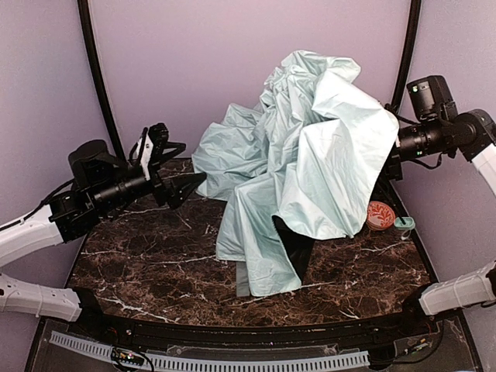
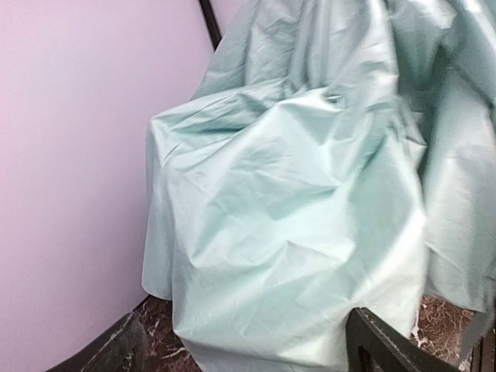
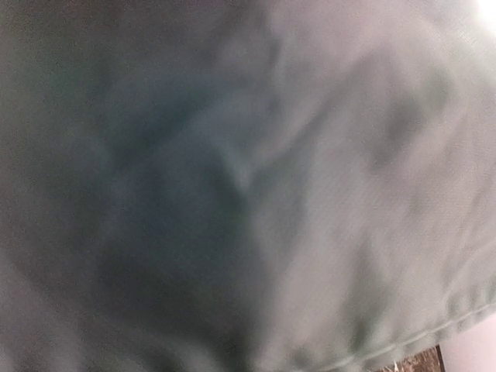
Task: Put away the umbrella
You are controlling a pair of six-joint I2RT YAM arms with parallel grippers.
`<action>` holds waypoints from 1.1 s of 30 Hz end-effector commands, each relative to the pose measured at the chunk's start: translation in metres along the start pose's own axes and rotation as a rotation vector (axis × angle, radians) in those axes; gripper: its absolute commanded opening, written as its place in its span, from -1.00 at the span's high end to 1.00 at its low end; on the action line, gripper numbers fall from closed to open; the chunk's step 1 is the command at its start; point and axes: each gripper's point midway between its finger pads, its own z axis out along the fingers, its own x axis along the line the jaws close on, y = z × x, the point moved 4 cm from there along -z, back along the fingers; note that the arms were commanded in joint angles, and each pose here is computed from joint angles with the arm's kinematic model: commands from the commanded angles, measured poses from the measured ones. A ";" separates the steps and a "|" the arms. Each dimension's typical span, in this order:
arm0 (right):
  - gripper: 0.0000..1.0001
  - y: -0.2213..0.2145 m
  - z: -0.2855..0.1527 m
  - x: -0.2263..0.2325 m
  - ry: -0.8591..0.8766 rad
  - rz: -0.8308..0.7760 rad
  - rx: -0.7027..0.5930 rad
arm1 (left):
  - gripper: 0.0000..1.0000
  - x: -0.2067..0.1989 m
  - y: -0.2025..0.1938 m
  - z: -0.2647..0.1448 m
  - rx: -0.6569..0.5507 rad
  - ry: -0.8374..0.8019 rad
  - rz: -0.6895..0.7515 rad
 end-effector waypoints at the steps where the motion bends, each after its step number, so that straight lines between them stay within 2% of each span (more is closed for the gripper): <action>1: 1.00 0.011 0.002 0.001 0.051 -0.047 -0.063 | -0.87 0.021 -0.027 0.030 0.174 0.105 -0.121; 3: 1.00 0.011 0.004 0.000 0.065 -0.042 -0.070 | -0.88 0.026 -0.027 0.037 0.149 0.135 -0.094; 5: 1.00 0.013 0.005 0.000 0.071 -0.046 -0.088 | -0.72 0.023 -0.029 0.043 0.123 0.112 -0.078; 7: 1.00 0.015 0.007 0.000 0.076 -0.044 -0.107 | -0.46 0.012 -0.029 0.050 0.082 0.028 -0.073; 10: 1.00 0.016 0.011 -0.002 0.101 -0.034 -0.122 | 0.09 -0.009 -0.028 0.057 -0.019 -0.118 -0.088; 12: 1.00 0.018 0.012 -0.003 0.120 -0.028 -0.130 | 0.49 -0.013 -0.026 0.062 -0.063 -0.151 -0.102; 15: 1.00 0.019 0.013 -0.003 0.134 -0.024 -0.136 | 0.94 -0.013 -0.027 0.068 -0.082 -0.160 -0.116; 16: 1.00 0.019 0.013 -0.003 0.135 -0.022 -0.135 | 1.00 -0.014 -0.028 0.068 -0.080 -0.162 -0.116; 24: 1.00 0.020 0.012 -0.005 0.096 -0.026 -0.157 | 1.00 -0.028 -0.039 0.060 -0.055 -0.220 -0.123; 25: 1.00 0.019 0.012 -0.005 0.095 -0.025 -0.152 | 0.88 -0.030 -0.041 0.054 -0.047 -0.228 -0.114; 29: 1.00 0.013 0.012 -0.004 0.078 -0.022 -0.120 | 0.15 -0.020 -0.042 0.019 -0.031 -0.129 -0.058; 33: 1.00 0.010 0.012 -0.002 0.080 -0.035 -0.121 | -0.54 -0.002 -0.022 -0.005 -0.052 -0.104 -0.079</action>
